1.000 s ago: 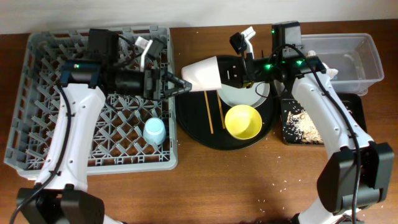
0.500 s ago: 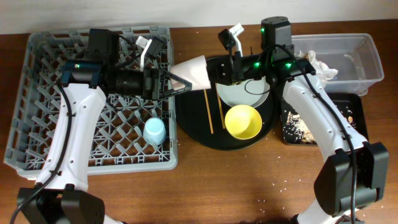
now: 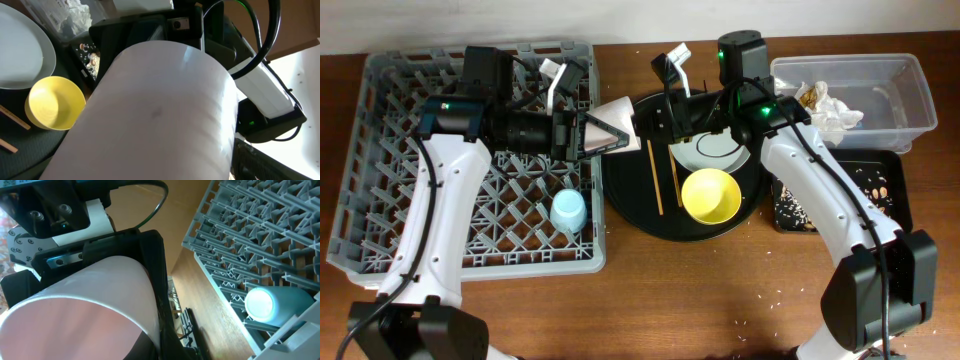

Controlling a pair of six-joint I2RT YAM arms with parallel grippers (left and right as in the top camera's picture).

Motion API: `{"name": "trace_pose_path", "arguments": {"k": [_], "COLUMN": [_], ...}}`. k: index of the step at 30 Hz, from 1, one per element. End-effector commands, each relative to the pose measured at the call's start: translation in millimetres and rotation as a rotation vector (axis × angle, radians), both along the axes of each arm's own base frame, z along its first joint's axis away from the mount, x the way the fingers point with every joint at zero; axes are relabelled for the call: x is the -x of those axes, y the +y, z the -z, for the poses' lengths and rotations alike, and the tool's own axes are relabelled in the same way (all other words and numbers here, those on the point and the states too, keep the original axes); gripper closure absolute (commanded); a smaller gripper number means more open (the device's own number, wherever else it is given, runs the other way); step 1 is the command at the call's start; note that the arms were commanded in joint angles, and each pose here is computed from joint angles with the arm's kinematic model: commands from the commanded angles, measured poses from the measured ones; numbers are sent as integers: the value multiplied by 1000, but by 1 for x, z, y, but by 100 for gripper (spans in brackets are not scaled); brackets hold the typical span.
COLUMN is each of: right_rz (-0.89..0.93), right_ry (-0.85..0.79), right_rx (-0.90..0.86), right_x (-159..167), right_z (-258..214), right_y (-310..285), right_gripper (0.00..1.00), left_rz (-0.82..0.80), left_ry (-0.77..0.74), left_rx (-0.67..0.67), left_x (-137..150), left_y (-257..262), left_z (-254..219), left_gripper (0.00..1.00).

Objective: Sort waste into correct bins and load items into the dishwasher rack
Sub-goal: 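Pass the pink cup from the right gripper to the left gripper, then carry the pink cup with the left gripper and place it upside down in the rack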

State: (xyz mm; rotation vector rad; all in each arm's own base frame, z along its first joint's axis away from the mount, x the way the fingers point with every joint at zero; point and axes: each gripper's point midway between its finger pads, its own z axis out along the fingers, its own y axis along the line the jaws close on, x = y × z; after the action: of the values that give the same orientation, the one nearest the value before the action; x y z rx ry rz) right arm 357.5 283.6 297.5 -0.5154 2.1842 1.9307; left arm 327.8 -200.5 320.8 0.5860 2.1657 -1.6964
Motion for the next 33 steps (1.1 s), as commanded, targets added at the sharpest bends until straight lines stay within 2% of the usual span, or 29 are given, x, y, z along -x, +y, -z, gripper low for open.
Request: {"name": "trace_pose_path", "arguments": {"k": [1, 9, 13, 15, 18, 19, 21, 25, 29, 33], "right_rz": [20, 18, 19, 19, 19, 20, 28, 37, 62, 123], "right_ry": [-28, -20, -21, -21, -21, -21, -22, -24, -29, -5], "right_rx": [18, 29, 29, 29, 29, 29, 35, 42, 60, 121], "right_x": [2, 4, 4, 4, 3, 3, 2, 0, -4, -12], "right_z": [-5, -1, -1, -1, -1, -1, 0, 1, 4, 17], "right_y": [0, -1, -1, -1, -1, -1, -1, -1, -2, -5], "right_gripper": [96, 95, 94, 89, 88, 86, 59, 35, 22, 18], "left_rz": [14, -12, -28, -40, -49, -52, -53, -59, -83, -180], "left_ry": [-41, -51, -55, -57, -60, -61, -63, -75, -79, -36], "left_rx": [10, -49, -84, -111, -131, -138, -141, -150, -201, -355], "left_x": [1, -4, -7, -9, -11, -11, -12, -14, -18, -31], "left_y": [-2, 0, 2, 4, 5, 6, 6, 6, 10, 25], "left_z": [-7, 2, 8, 12, 15, 17, 17, 18, 26, 48], "left_gripper": [19, 34, 35, 36, 36, 36, 36, 36, 36, 35]}}
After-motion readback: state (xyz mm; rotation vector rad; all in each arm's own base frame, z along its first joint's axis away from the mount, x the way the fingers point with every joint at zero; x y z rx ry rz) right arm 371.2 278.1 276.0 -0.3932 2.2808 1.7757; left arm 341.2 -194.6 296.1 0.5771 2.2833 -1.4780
